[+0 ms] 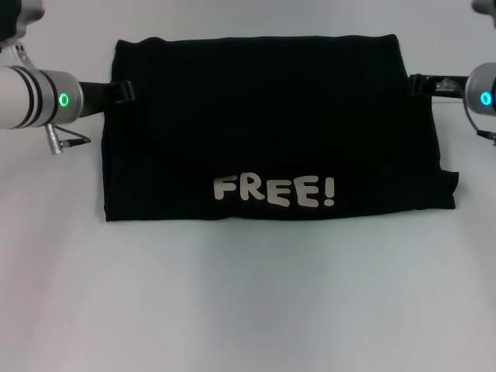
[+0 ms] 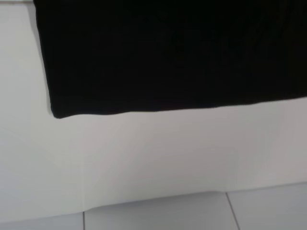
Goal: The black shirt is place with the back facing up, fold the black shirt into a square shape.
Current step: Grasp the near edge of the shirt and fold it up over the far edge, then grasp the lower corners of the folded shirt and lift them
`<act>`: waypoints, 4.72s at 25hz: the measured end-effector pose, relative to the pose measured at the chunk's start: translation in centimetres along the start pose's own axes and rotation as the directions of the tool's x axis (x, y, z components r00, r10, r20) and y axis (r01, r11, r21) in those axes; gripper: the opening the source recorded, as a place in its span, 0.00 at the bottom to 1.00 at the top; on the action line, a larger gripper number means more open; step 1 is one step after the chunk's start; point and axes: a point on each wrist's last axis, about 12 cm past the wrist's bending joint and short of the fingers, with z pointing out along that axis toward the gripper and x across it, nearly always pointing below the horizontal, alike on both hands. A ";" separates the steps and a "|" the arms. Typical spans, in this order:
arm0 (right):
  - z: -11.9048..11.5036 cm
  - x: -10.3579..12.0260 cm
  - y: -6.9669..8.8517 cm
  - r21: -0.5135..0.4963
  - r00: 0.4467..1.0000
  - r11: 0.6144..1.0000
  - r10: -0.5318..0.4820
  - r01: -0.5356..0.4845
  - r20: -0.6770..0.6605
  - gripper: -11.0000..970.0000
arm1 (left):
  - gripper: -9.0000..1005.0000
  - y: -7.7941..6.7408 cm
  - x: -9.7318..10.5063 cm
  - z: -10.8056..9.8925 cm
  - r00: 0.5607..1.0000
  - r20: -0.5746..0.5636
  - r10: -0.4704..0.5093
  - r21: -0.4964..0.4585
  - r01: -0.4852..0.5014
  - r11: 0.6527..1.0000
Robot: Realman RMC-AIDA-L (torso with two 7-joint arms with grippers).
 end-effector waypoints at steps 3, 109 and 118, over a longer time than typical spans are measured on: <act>0.1 0.1 0.2 0.002 1.000 1.000 -0.005 0.005 -0.003 0.08 | 0.08 0.2 0.1 0.0 1.000 0.006 -0.009 -0.005 0.009 1.000; -6.7 2.7 -6.7 -0.159 0.935 0.982 0.037 -0.098 -0.353 0.86 | 0.02 6.0 5.6 -3.4 0.977 -0.215 0.008 0.207 0.038 0.978; -5.3 4.1 -5.3 -0.176 0.943 0.984 -0.035 -0.026 -0.332 0.87 | 0.02 6.2 5.8 -3.5 0.977 -0.214 -0.003 0.202 0.047 0.978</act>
